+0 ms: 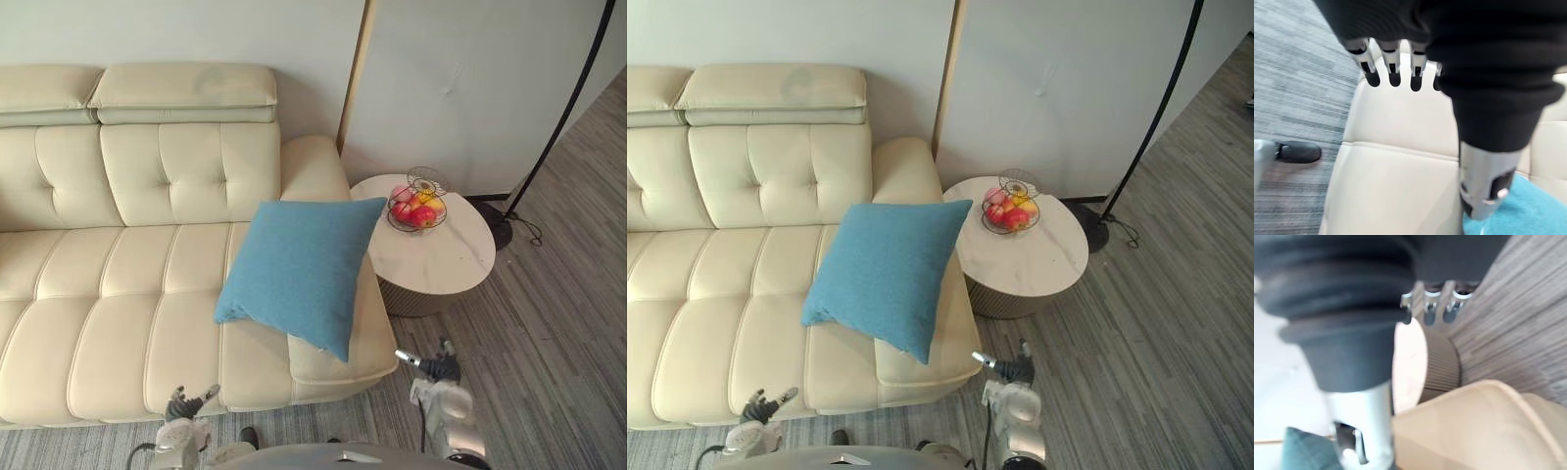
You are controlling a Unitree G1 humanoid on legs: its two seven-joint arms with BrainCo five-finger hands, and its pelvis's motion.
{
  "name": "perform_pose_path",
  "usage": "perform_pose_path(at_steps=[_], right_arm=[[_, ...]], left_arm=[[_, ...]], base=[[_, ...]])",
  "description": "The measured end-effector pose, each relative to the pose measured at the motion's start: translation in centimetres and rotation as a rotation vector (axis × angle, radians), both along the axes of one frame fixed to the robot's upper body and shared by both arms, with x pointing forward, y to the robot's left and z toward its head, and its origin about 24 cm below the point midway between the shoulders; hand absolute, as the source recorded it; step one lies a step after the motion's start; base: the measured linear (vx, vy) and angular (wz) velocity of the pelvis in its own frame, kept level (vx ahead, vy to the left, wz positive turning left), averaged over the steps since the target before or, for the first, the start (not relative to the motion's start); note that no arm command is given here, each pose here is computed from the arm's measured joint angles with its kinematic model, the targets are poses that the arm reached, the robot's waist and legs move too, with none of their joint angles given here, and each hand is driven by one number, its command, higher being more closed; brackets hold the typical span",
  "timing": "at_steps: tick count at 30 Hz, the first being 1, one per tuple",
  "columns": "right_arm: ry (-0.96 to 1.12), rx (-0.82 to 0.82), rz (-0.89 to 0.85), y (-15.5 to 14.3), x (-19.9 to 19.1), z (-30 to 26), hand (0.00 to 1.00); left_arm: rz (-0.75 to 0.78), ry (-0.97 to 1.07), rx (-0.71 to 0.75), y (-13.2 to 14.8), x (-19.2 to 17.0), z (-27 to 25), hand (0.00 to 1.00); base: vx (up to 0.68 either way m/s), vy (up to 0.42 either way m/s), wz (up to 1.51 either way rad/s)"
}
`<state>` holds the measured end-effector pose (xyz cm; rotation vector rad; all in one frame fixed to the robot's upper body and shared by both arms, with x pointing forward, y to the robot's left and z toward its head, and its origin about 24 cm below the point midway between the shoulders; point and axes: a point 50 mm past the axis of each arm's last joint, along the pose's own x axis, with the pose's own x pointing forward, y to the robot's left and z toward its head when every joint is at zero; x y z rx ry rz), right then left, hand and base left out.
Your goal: Pick up cushions and gather them together orderly.
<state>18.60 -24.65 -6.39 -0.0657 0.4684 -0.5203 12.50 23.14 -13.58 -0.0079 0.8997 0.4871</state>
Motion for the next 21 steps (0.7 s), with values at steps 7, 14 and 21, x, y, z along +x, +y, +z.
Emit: perform_pose_path(at_steps=[7,14,21], right_arm=[[-0.137,-0.09,0.1,-0.3,2.8,3.6,0.0],[-0.386,-0.103,0.294,4.6,9.8,9.5,0.0],[-0.589,-0.113,0.378,8.1,14.2,15.4,0.0]], left_arm=[[-0.054,-0.159,0.116,3.3,4.0,3.3,0.0],[-0.107,-0.469,0.141,2.5,13.5,9.8,0.0],[-0.148,-0.708,0.218,2.9,20.9,18.1,0.0]], base=[[-0.12,0.004,-0.03],[-0.1,0.002,-0.01],[-0.1,-0.001,0.03]])
